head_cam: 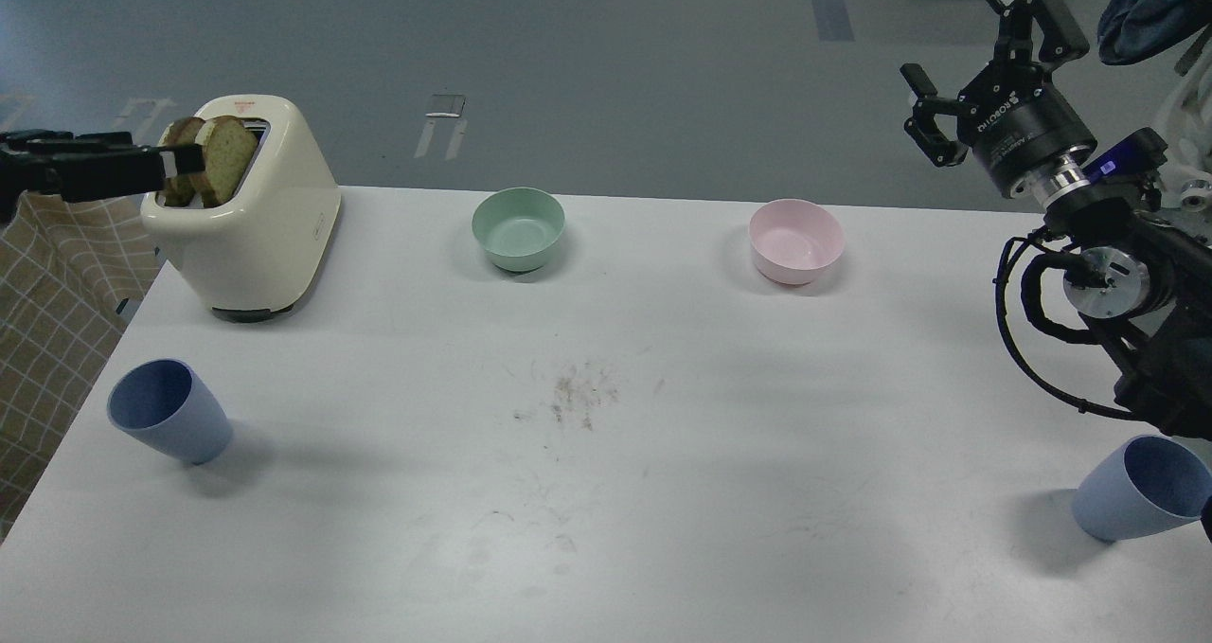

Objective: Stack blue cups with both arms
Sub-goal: 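Lower the left gripper down to the blue cup nearest the left arm, then grasp the blue cup with the left gripper and lift it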

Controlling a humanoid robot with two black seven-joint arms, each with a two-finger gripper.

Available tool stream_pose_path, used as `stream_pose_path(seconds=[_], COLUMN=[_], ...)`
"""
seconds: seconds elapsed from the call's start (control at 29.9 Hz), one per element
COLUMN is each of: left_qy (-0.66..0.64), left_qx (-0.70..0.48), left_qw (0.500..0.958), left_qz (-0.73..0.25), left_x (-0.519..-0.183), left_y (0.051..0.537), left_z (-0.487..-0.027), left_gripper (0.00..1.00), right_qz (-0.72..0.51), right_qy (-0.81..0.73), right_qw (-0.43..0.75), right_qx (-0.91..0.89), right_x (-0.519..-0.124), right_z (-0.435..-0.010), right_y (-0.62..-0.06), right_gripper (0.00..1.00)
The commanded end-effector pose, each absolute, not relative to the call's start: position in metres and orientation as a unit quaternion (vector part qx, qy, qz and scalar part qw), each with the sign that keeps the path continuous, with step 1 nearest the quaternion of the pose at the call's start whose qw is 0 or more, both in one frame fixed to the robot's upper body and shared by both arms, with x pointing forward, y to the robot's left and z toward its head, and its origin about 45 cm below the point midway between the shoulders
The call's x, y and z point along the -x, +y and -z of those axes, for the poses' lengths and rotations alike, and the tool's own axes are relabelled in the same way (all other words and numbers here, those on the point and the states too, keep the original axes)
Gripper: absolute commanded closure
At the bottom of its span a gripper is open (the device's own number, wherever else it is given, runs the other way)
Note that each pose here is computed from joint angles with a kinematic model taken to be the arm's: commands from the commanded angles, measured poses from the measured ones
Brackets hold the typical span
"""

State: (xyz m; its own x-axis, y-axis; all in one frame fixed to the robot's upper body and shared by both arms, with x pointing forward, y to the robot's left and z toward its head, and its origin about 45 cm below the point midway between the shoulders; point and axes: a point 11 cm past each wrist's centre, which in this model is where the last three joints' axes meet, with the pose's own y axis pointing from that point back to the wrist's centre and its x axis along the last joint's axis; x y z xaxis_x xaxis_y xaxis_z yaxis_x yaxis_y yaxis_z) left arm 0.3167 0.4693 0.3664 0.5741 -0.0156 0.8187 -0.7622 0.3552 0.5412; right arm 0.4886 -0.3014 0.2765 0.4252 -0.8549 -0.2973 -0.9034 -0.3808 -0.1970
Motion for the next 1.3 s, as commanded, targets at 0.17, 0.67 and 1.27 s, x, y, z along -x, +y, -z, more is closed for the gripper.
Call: stream_pose_path(seconds=[0.17, 0.67, 1.27], left_qy=[-0.338, -0.308, -0.295], left_qx=[-0.566, -0.593, -0.599], left_qw=[0.717, 0.715, 0.717], left_qz=[-0.228, -0.208, -0.2], left_x=[-0.269, -0.253, -0.244], left_y=[0.505, 0.522, 0.526], left_z=[-0.287, -0.242, -0.216], left_gripper=[0.02, 0.02, 0.06], right_qz=[-0.073, -0.073, -0.075], right_qy=[0.53, 0.528, 0.528], right_qw=[0.165, 0.162, 0.152], right_qx=[0.828, 0.83, 0.832], right_x=[-0.488, -0.486, -0.48], right_z=[-0.276, -0.275, -0.268], right_y=[-0.301, -0.302, -0.308], right_gripper=[0.0, 0.0, 0.0])
